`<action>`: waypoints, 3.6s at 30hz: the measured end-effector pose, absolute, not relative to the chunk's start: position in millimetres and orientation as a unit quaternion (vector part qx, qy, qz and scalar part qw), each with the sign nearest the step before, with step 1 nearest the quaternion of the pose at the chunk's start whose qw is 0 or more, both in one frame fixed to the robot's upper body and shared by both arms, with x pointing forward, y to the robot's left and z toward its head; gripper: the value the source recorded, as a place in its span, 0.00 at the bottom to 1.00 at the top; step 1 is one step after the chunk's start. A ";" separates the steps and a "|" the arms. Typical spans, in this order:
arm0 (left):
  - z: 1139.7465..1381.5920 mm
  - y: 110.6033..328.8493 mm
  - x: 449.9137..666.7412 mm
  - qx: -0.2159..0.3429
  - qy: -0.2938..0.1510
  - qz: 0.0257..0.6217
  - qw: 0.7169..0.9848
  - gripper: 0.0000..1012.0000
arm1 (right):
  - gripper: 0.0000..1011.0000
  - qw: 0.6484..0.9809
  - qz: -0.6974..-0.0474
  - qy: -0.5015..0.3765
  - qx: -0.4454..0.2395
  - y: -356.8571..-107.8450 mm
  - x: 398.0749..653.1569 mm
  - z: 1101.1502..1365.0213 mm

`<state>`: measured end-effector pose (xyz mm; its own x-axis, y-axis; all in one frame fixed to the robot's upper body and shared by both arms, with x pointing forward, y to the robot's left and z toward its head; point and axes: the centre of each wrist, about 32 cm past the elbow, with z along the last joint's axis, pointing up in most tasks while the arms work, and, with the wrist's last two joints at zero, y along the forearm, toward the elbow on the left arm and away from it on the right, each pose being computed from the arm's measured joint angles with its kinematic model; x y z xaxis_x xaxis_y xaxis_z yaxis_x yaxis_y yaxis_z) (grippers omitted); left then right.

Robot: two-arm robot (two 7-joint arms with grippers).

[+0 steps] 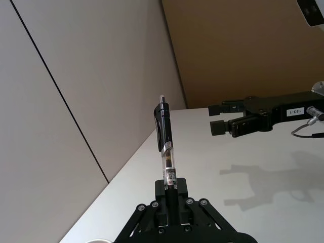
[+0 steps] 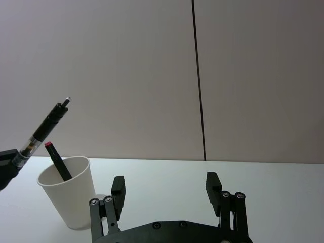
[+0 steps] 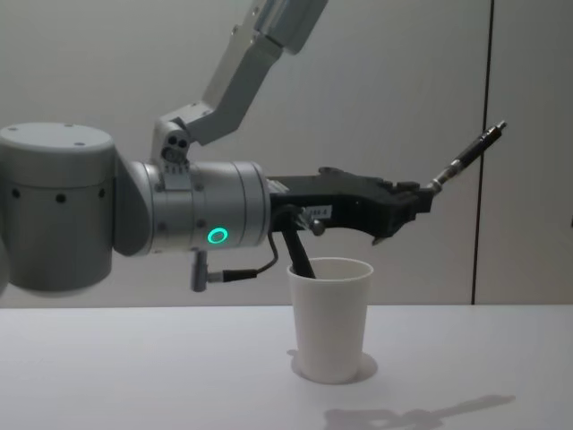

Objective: Place the pen into the pen holder.

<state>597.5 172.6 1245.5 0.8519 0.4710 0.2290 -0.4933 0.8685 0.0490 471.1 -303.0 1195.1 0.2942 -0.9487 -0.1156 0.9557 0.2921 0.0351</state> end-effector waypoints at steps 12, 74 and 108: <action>1245.4 171.8 597.6 0.053 -0.105 0.251 0.961 0.13 | 0.99 0.811 -0.577 0.036 0.089 -310.3 466.1 1195.0; 1245.1 171.2 597.6 0.053 -0.105 0.250 0.961 0.13 | 0.99 0.868 -0.365 0.189 0.279 -307.2 502.3 1163.1; 1245.2 171.3 597.6 0.053 -0.105 0.250 0.961 0.13 | 0.99 0.862 -0.349 0.218 0.295 -273.4 536.6 1163.6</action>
<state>597.6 171.3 1245.2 0.8529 0.4699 0.2276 -0.4922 0.8691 0.0499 536.6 -273.4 1163.6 0.6619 -0.4731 -0.5815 0.7302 0.5821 0.3576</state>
